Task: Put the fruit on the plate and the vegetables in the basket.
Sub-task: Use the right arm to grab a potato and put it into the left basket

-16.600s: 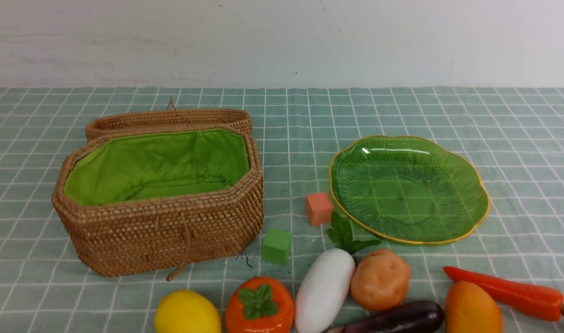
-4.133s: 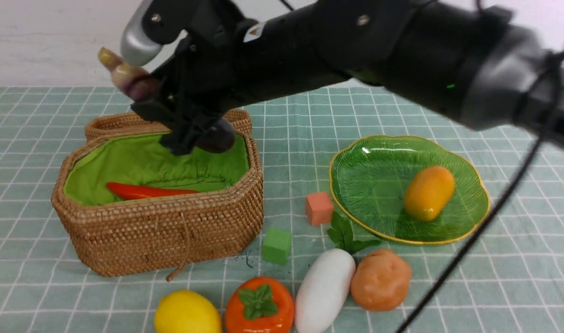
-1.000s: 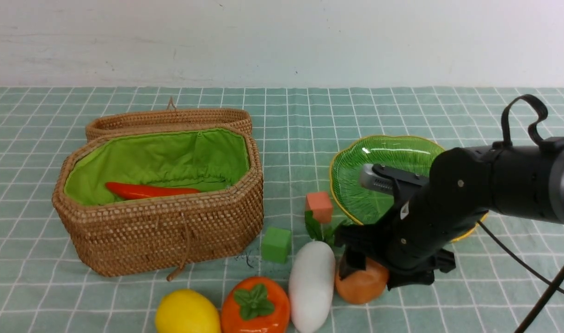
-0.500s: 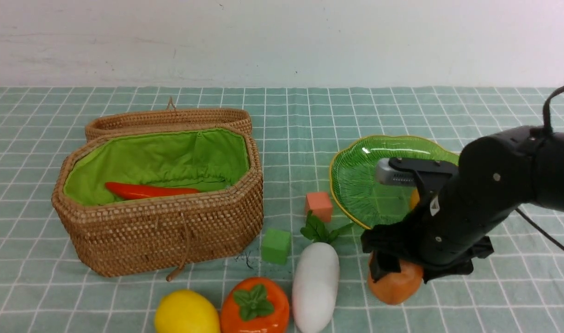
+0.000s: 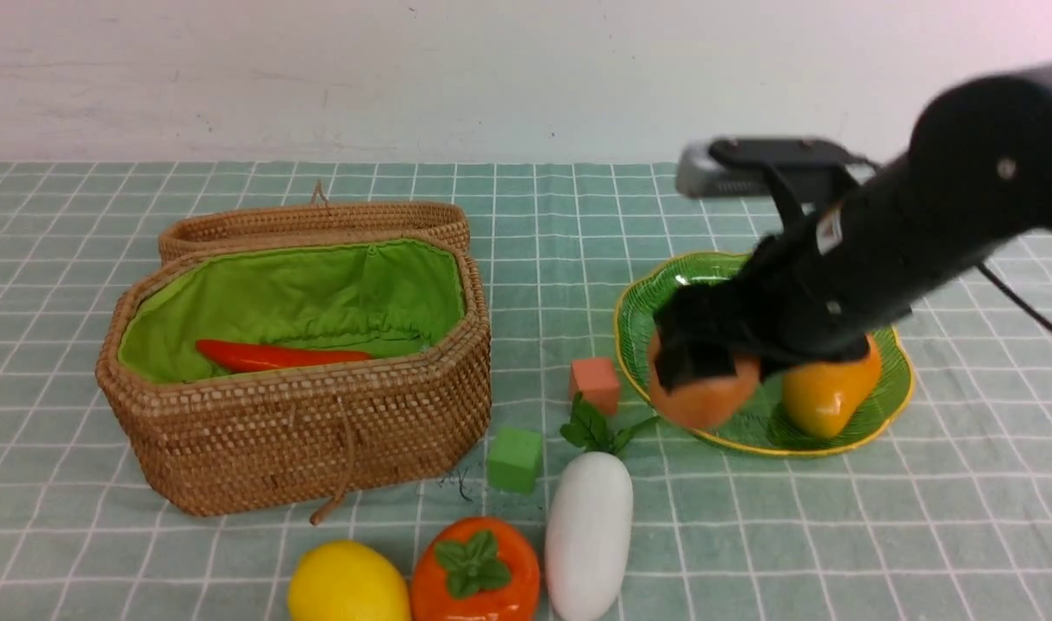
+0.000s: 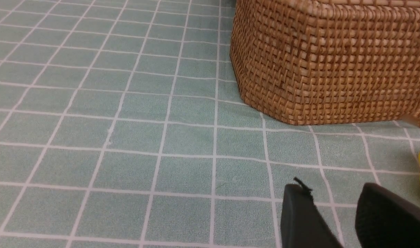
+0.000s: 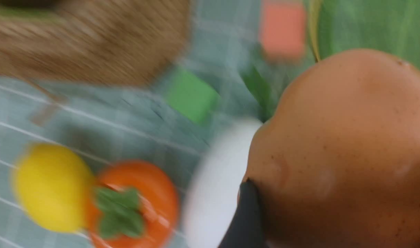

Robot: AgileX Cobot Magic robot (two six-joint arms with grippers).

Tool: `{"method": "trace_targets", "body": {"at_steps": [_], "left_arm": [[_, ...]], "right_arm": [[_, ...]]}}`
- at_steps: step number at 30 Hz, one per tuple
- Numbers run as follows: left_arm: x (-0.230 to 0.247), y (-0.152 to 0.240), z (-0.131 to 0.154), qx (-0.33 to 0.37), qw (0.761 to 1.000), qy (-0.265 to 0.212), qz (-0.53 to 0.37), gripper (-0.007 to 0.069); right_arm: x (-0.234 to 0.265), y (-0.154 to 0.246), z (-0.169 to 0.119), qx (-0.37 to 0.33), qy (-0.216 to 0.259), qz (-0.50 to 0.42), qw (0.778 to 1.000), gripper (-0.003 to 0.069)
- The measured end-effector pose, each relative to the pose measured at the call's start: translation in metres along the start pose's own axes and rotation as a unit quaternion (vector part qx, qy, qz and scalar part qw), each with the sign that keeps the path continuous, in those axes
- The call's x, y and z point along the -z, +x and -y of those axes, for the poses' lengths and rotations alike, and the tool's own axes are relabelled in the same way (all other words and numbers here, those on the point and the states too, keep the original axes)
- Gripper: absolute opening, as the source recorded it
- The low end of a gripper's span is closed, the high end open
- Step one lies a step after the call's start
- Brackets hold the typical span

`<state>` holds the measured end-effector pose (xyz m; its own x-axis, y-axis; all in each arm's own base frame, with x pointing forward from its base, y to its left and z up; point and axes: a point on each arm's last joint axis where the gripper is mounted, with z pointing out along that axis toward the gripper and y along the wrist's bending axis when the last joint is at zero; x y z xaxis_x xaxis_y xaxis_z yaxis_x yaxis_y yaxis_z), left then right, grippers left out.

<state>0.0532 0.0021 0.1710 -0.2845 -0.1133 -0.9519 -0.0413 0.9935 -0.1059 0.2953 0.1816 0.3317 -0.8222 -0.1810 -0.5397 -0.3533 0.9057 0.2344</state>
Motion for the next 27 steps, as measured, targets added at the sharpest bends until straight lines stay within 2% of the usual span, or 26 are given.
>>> {"method": "trace_targets", "body": {"at_steps": [1, 2, 4, 6, 7, 9, 12, 14, 16, 23, 25, 27], "left_arm": [[0.000, 0.000, 0.000, 0.000, 1.000, 0.000, 0.000, 0.0239], [0.000, 0.000, 0.000, 0.000, 1.000, 0.000, 0.000, 0.0239], [0.000, 0.000, 0.000, 0.000, 1.000, 0.000, 0.000, 0.0239], [0.000, 0.000, 0.000, 0.000, 1.000, 0.000, 0.000, 0.0239], [0.000, 0.000, 0.000, 0.000, 1.000, 0.000, 0.000, 0.0239], [0.000, 0.000, 0.000, 0.000, 1.000, 0.000, 0.000, 0.0239], [0.000, 0.000, 0.000, 0.000, 1.000, 0.000, 0.000, 0.0239], [0.000, 0.000, 0.000, 0.000, 1.000, 0.000, 0.000, 0.0239], [0.000, 0.000, 0.000, 0.000, 1.000, 0.000, 0.000, 0.0239], [0.000, 0.000, 0.000, 0.000, 1.000, 0.000, 0.000, 0.0239], [0.000, 0.000, 0.000, 0.000, 1.000, 0.000, 0.000, 0.0239], [0.000, 0.000, 0.000, 0.000, 1.000, 0.000, 0.000, 0.0239]], "right_arm": [[0.000, -0.002, -0.003, 0.003, -0.002, 0.001, 1.000, 0.0563], [0.008, -0.021, -0.021, 0.023, -0.019, 0.031, 0.999, 0.0563], [0.011, -0.030, -0.029, 0.037, -0.028, 0.044, 0.998, 0.0563], [0.000, -0.050, -0.058, 0.078, -0.055, 0.074, 0.993, 0.0563], [0.001, -0.053, -0.062, 0.081, -0.060, 0.080, 0.992, 0.0563], [-0.024, -0.065, -0.087, 0.100, -0.084, 0.103, 0.986, 0.0563], [-0.053, -0.071, -0.107, 0.109, -0.101, 0.123, 0.981, 0.0563], [-0.063, -0.073, -0.114, 0.112, -0.107, 0.131, 0.979, 0.0563], [-0.099, -0.071, -0.122, 0.115, -0.109, 0.125, 0.979, 0.0563], [-0.134, -0.063, -0.121, 0.115, -0.101, 0.100, 0.983, 0.0573], [-0.133, -0.064, -0.121, 0.115, -0.102, 0.102, 0.983, 0.0643], [-0.129, -0.065, -0.122, 0.116, -0.102, 0.105, 0.982, 0.0675]]}}
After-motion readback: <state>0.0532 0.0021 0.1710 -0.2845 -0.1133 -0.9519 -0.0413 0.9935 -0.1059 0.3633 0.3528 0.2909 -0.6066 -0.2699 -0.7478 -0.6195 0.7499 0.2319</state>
